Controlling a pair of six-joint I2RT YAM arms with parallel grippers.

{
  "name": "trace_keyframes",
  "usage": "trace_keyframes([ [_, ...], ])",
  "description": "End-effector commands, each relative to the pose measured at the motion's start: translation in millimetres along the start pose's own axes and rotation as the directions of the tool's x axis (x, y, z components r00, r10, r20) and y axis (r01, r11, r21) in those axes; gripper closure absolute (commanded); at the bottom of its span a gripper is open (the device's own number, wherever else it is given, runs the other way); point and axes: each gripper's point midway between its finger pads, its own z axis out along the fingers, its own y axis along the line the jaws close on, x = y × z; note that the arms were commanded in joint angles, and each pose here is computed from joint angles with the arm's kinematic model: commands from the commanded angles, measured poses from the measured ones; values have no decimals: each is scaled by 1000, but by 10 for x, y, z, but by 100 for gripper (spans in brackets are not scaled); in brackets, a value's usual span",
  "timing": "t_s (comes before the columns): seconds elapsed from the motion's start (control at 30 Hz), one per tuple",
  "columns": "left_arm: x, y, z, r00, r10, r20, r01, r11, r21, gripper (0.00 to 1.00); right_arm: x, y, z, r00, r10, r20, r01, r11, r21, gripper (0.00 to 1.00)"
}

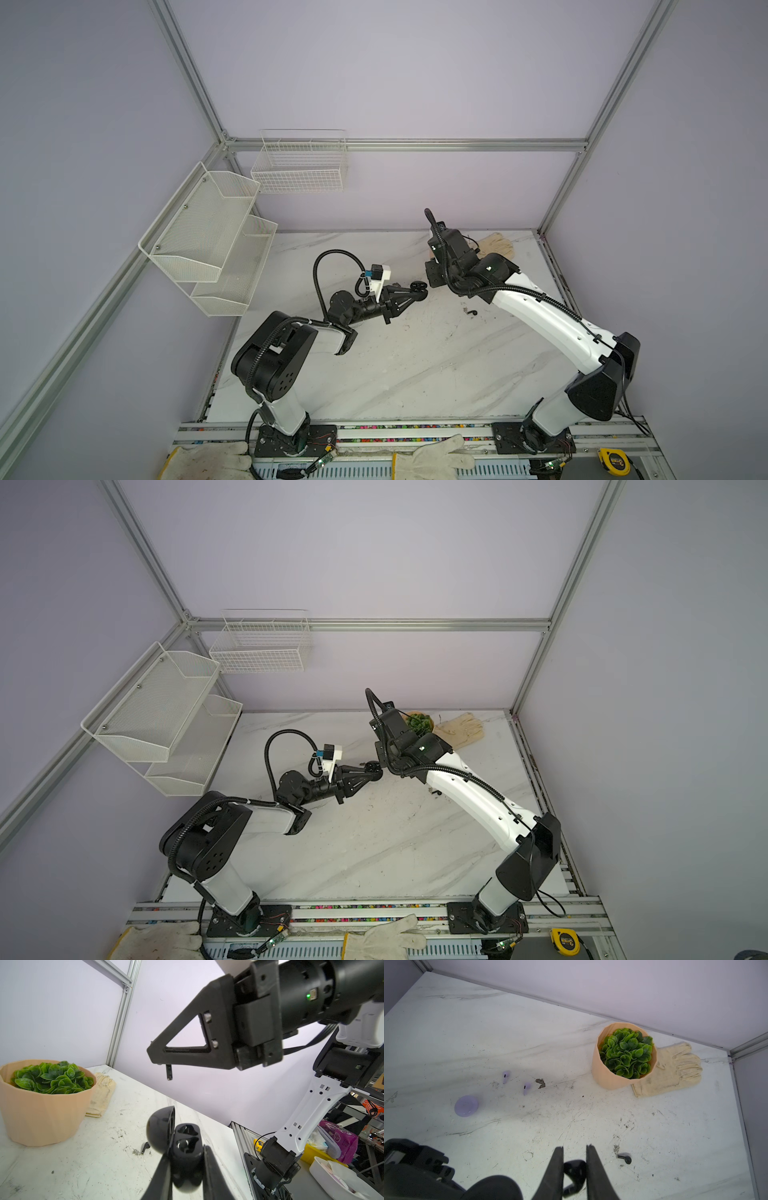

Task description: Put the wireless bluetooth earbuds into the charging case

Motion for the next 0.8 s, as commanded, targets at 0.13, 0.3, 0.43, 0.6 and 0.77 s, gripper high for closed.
trace_keyframes([
  [0.13,-355,-136,137,992,97,84,-103,992,75,100,-100,88,-395,997,13,80,-12,1000,-11,81],
  [0.3,-379,-153,136,991,102,92,-109,991,79,100,-82,312,-465,994,-4,112,10,999,-51,81],
  [0.43,-399,-179,129,989,109,96,-117,990,85,100,-48,447,-423,993,-10,117,19,997,-80,81],
  [0.6,-406,-204,120,989,115,98,-124,988,89,100,39,555,-349,995,-36,98,44,996,-80,81],
  [0.77,-415,-222,117,988,119,100,-129,987,95,100,78,564,-307,995,-39,95,46,996,-74,81],
])
